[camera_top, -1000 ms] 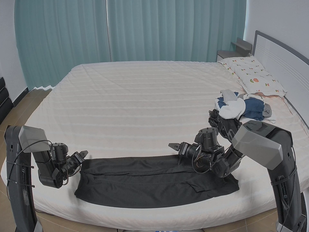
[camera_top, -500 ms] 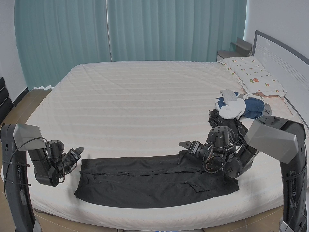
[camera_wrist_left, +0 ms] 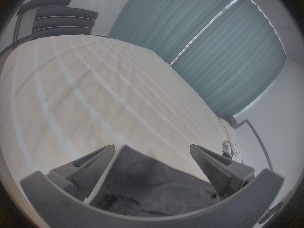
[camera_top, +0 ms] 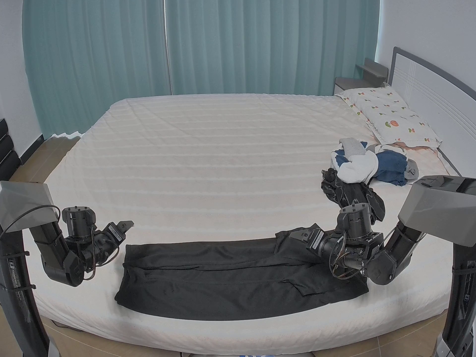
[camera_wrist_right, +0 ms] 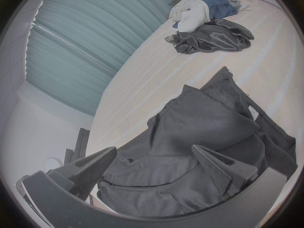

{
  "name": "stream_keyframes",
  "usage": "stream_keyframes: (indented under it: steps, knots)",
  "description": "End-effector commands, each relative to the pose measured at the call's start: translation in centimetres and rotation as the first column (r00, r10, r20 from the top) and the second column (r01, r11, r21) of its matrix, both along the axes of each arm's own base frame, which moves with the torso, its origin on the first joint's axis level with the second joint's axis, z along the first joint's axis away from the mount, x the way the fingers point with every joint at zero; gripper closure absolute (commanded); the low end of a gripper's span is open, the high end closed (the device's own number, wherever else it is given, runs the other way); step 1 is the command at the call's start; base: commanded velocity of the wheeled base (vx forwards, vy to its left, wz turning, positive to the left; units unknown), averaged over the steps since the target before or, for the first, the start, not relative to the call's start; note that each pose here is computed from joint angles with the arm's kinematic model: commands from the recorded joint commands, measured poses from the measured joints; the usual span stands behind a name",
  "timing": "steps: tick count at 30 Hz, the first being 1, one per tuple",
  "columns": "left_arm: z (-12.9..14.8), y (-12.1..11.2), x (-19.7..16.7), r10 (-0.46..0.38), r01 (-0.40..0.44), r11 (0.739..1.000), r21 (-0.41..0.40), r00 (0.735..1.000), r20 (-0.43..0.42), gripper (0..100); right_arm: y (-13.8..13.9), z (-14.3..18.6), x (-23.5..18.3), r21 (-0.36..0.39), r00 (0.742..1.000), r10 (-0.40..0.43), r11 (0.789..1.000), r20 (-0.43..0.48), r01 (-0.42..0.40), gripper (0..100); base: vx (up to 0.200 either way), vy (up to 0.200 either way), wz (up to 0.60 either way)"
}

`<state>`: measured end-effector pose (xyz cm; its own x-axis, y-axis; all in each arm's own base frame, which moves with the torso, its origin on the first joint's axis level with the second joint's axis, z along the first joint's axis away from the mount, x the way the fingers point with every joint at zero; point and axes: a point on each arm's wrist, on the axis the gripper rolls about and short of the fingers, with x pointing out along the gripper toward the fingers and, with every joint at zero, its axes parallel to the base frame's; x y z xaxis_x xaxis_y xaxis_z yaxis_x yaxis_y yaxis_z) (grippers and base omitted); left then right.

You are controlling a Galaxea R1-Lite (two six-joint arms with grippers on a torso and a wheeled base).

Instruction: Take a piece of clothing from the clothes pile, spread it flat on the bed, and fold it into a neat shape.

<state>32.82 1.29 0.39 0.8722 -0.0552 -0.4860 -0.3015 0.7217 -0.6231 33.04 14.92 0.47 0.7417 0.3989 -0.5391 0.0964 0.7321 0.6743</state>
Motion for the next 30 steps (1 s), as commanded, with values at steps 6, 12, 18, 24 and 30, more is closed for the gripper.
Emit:
stream_keyframes:
  steps: [6, 12, 18, 24, 30]
  knots:
    - [0.3, -2.9, -5.4, -0.169, 0.178, 0.978, 0.108, 0.982, -0.085, 0, 0.0, -0.4, -0.9, -0.012, 1.0, 0.012, 1.0, -0.028, -0.012, 0, 0.0, 0.0, 0.0]
    - [0.3, -5.4, -7.6, -0.259, 0.269, 0.958, 0.098, 0.96, -0.107, 0, 0.1, -0.5, -1.0, -0.014, 0.999, 0.015, 1.0, -0.03, -0.016, 0, 0.0, 0.0, 0.0]
    - [-0.2, -6.6, -7.9, -0.292, 0.305, 0.947, 0.1, 0.948, -0.129, 0, 0.2, -0.6, -1.1, -0.017, 0.999, 0.019, 1.0, -0.034, -0.019, 0, 0.0, 0.0, 0.0]
    - [-2.0, -7.0, -6.2, -0.276, 0.289, 0.954, 0.073, 0.949, -0.15, 0, 0.4, -0.5, -1.2, -0.015, 0.999, 0.025, 1.0, -0.028, -0.026, 0, 0.0, 0.0, 0.0]
    - [-3.8, -7.2, -4.5, -0.235, 0.243, 0.97, 0.026, 0.958, -0.163, 0, 0.8, -0.6, -1.3, -0.015, 0.999, 0.036, 0.999, -0.034, -0.037, 0, 0.0, 0.0, 0.0]
